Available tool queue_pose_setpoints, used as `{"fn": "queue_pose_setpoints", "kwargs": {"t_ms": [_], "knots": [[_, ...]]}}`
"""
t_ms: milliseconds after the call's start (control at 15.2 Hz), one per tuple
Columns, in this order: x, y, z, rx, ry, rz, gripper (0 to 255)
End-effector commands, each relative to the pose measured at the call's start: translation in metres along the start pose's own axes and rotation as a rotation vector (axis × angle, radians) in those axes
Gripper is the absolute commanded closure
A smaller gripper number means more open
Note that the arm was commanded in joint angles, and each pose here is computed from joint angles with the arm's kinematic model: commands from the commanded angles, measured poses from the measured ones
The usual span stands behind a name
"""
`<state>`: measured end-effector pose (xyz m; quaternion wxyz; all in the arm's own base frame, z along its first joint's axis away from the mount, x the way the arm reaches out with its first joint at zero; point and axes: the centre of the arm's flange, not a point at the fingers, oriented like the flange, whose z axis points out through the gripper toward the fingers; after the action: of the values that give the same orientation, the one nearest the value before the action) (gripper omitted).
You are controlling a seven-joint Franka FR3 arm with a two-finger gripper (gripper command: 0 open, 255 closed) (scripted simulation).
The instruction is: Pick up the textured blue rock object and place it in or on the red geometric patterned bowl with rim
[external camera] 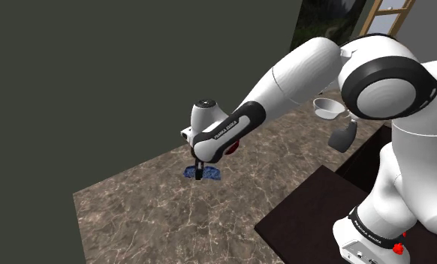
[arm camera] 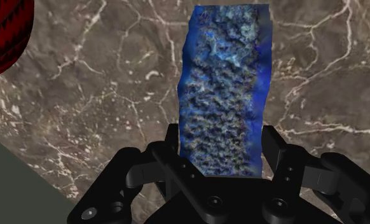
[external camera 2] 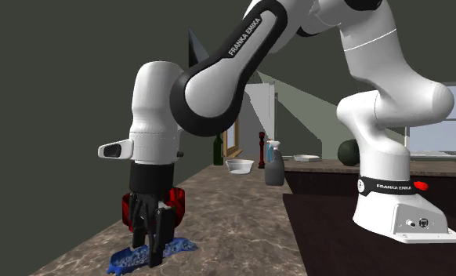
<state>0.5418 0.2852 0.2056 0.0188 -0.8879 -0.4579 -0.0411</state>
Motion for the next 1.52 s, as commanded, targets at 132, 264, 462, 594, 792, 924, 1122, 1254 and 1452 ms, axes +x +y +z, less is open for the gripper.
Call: {"fn": "queue_pose_setpoints", "kwargs": {"t_ms": [132, 264, 462, 594, 792, 924, 1122, 1254, 1452], "knots": [[0.002, 0.0, -0.022, 0.0, 0.0, 0.0, 255], [0.003, 0.0, -0.033, 0.0, 0.0, 0.0, 255], [0.005, 0.0, -0.049, 0.0, 0.0, 0.0, 255], [0.006, 0.0, -0.059, 0.0, 0.0, 0.0, 255], [0.007, 0.0, -0.075, 0.0, 0.0, 0.0, 255], [0.008, 0.0, -0.086, 0.0, 0.0, 0.0, 255], [0.009, 0.0, -0.101, 0.0, 0.0, 0.0, 255], [0.01, 0.0, -0.107, 0.0, 0.0, 0.0, 255], [-0.005, 0.037, -0.11, 0.0, 0.0, 0.0, 255]]}}
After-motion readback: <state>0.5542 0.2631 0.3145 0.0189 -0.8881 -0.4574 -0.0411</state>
